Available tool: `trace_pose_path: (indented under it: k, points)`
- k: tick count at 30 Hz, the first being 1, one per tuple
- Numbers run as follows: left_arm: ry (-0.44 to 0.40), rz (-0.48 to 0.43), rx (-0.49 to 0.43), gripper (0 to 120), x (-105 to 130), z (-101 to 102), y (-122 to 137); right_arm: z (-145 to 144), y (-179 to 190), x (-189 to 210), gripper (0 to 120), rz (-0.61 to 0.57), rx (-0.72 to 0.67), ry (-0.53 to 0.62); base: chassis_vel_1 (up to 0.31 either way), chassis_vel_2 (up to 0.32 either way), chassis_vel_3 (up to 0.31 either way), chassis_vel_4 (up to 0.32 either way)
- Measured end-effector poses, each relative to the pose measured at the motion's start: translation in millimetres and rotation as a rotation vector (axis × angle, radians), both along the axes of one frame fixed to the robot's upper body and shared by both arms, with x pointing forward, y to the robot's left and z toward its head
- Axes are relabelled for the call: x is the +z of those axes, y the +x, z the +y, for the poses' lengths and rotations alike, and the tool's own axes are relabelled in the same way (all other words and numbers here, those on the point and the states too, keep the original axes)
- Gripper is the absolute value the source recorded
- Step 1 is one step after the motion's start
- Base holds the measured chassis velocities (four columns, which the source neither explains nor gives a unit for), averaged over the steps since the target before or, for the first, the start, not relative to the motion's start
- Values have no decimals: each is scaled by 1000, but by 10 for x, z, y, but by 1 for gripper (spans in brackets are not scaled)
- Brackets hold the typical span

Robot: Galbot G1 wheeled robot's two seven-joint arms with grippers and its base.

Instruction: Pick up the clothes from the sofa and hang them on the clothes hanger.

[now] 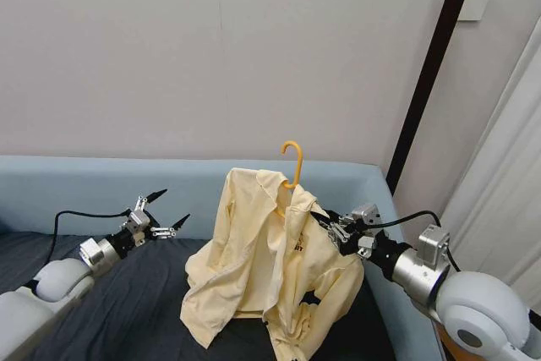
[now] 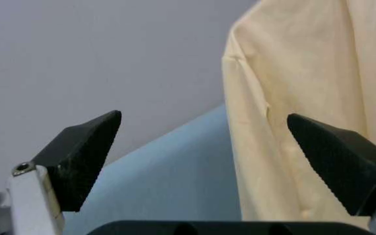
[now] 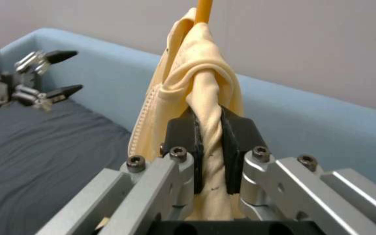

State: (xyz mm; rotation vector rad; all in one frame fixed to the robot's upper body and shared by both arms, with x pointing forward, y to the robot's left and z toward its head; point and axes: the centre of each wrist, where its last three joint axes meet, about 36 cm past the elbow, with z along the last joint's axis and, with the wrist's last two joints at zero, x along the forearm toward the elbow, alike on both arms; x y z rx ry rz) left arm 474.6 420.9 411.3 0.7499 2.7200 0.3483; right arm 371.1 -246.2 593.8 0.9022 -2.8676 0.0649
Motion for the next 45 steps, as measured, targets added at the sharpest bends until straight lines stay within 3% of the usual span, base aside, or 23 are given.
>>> trace_pose_path:
  k: [2,4,5,7,8,9,12,13,16,17,22,28,31,45]
  points:
    - [-132,16,99,100,-77,-261,-185,-1,-46,94,7,13,-55,6,0,0,0,0]
    - [-176,32,144,100,-105,-359,-277,-11,-57,124,7,15,-78,5,0,0,0,0]
    - [-243,69,218,100,-135,-517,-450,-42,-67,173,7,13,-116,3,0,0,0,0]
    - [-312,113,281,100,-143,-683,-714,-90,-81,233,7,5,-162,4,0,0,0,0]
    - [-337,126,306,100,-134,-755,-869,-103,-81,255,7,-2,-183,4,0,0,0,0]
    - [-337,126,306,100,-134,-755,-869,-103,-81,255,7,-2,-183,4,0,0,0,0]
    - [-400,130,375,100,-57,-951,-1331,-181,-94,345,7,-39,-243,16,0,0,0,0]
    - [-400,130,375,100,-57,-951,-1331,-181,-94,345,7,-39,-243,16,0,0,0,0]
    - [-409,126,431,100,-108,-1076,-1701,-322,-188,363,7,-68,-313,16,0,0,0,0]
    - [-409,126,431,100,-108,-1076,-1701,-322,-188,363,7,-68,-313,16,0,0,0,0]
    - [-412,123,502,100,-289,-1269,-2170,-491,-418,197,7,-64,-412,16,0,0,0,0]
    - [-407,119,524,100,-423,-1403,-2379,-567,-585,180,7,-77,-464,16,0,0,0,0]
    - [-398,121,520,100,-523,-1567,-2571,-668,-726,270,7,-121,-532,-9,0,0,0,0]
    - [-380,114,484,100,-570,-1663,-2659,-999,-829,692,7,-201,-677,20,0,0,0,0]
